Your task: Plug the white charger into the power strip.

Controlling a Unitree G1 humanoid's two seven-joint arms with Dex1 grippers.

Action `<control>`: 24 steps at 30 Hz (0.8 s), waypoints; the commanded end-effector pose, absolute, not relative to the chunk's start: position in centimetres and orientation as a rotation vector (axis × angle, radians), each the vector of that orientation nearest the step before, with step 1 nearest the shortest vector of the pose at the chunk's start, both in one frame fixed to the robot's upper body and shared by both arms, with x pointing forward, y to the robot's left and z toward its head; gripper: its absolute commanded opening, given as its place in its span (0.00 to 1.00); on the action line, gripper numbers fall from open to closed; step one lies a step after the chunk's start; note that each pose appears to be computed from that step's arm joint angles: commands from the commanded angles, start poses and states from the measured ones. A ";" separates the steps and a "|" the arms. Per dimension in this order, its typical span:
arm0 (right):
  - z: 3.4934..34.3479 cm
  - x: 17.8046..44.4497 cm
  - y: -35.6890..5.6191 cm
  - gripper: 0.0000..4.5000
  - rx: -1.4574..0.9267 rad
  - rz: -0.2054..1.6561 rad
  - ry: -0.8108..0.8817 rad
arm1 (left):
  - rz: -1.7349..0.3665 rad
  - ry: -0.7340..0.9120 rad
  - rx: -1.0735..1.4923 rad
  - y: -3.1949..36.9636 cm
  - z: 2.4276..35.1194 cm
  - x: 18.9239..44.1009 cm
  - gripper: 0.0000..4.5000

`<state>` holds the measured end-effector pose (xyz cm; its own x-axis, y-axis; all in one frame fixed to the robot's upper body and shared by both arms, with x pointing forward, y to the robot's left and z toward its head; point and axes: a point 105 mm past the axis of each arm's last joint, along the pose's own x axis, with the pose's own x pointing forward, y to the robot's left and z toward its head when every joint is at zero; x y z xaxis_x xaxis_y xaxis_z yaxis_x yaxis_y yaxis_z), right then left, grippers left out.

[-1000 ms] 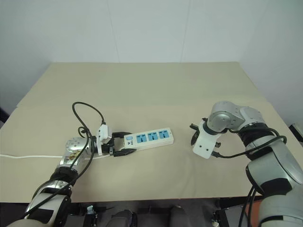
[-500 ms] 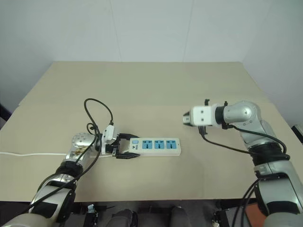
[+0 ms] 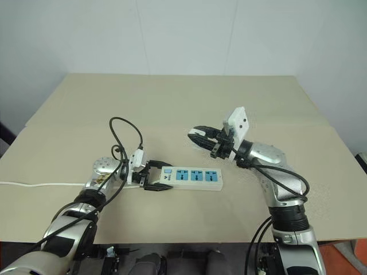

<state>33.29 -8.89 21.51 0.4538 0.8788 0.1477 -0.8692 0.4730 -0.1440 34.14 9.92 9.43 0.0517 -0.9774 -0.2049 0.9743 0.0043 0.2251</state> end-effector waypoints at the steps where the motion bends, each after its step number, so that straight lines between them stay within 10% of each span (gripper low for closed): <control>1: 21.6 33.0 -8.2 0.25 -0.005 1.169 -0.263 | -1.523 -0.070 0.360 9.8 10.5 34.4 0.74; 24: 17.3 33.5 -5.9 0.25 -0.004 1.393 -0.286 | -1.500 -0.061 0.354 10.3 10.4 34.4 0.74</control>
